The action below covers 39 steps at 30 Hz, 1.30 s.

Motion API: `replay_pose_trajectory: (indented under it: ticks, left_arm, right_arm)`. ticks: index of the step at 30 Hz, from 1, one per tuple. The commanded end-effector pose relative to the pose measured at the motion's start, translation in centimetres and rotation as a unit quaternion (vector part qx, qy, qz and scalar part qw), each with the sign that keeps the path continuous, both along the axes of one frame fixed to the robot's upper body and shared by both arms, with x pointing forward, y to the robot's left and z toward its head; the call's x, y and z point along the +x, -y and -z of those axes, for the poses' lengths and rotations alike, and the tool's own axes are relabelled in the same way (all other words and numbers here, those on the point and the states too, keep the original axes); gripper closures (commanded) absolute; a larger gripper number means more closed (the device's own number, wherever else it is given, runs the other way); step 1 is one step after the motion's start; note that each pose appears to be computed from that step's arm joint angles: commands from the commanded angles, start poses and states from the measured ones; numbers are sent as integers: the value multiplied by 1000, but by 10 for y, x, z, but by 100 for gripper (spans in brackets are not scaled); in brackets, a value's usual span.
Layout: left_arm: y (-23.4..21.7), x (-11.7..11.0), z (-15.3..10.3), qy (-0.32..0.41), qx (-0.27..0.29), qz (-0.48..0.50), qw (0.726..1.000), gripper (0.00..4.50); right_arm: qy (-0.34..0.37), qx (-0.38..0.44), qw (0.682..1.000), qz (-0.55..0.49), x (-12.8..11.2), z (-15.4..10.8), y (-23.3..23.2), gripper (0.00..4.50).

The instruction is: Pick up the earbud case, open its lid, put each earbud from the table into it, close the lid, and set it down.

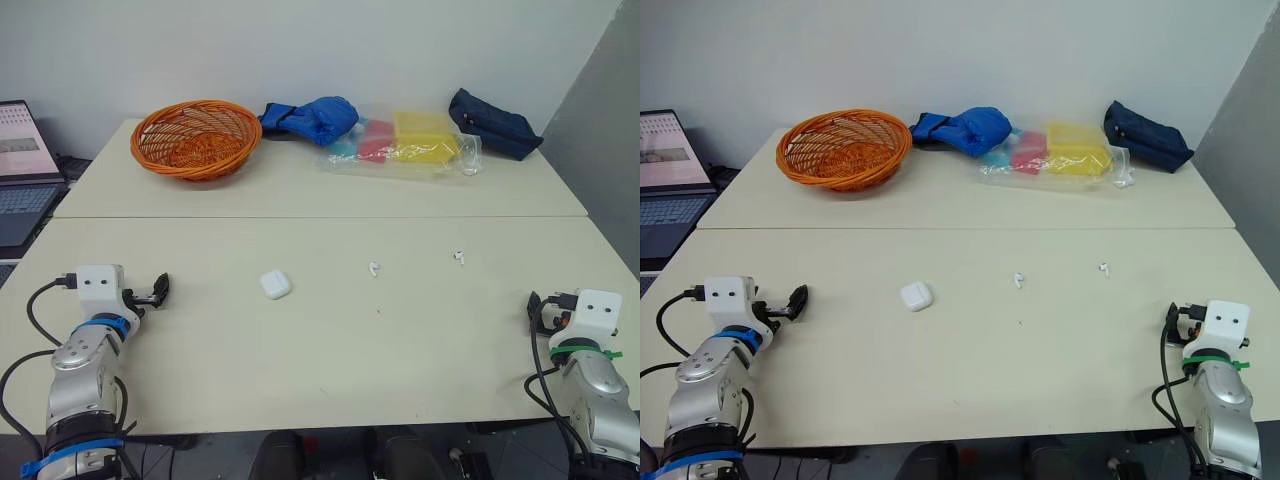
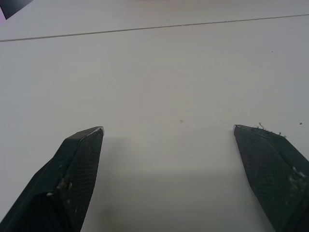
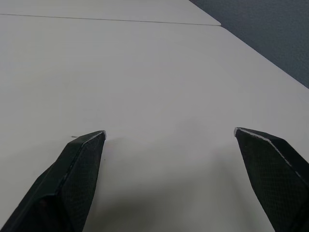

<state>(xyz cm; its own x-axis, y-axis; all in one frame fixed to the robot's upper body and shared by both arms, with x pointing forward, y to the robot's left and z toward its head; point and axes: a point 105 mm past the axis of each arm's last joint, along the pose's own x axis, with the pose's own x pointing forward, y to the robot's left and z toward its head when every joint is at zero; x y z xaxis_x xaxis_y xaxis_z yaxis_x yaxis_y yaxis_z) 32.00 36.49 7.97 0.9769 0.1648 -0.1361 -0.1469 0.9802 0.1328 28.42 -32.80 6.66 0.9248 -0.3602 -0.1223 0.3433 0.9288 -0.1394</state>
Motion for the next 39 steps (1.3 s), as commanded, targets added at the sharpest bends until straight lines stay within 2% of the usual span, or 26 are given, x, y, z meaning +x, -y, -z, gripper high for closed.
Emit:
replay_pose_trajectory:
  ticks: [1, 7, 12, 17, 20, 24, 27, 29, 31, 35, 39]
  left_arm:
    - [-1, 3, -15, 25, 3, 7, 1000, 0]
    - [18, 6, -32, 46, -15, 86, 995, 0]
    - [46, 6, -50, 39, -4, 201, 979, 0]
    - [69, 1, -65, 23, 3, 296, 955, 0]
    - [100, -5, -77, 2, 22, 399, 917, 0]
    - [127, -16, -71, -53, 25, 498, 865, 0]
    - [139, -15, -65, -69, 35, 531, 844, 0]
    - [150, -6, -50, -83, 45, 546, 832, 0]
    - [157, 2, -38, -92, 51, 554, 826, 0]
    - [159, 11, -21, -103, 72, 557, 821, 0]
    - [157, 21, -10, -102, 74, 546, 828, 0]
  right_arm:
    - [28, -17, 999, -3, 2, -21, 4, 3]
    - [37, -4, 998, -50, 5, -27, -8, 3]
    - [24, -36, 982, -186, 23, -39, -47, 3]
    - [7, -49, 957, -286, 27, -47, -70, 3]
    - [17, -23, 922, -387, 23, -62, -96, 3]
    - [13, 23, 843, -537, 6, -83, -145, 3]
    - [2, 29, 803, -596, -3, -89, -166, 3]
    - [-14, 37, 748, -663, -14, -93, -198, 3]
    - [-19, 42, 712, -701, -22, -97, -219, 3]
    - [-21, 39, 684, -728, -27, -103, -237, 3]
    - [-22, 34, 674, -737, -31, -105, -245, 3]
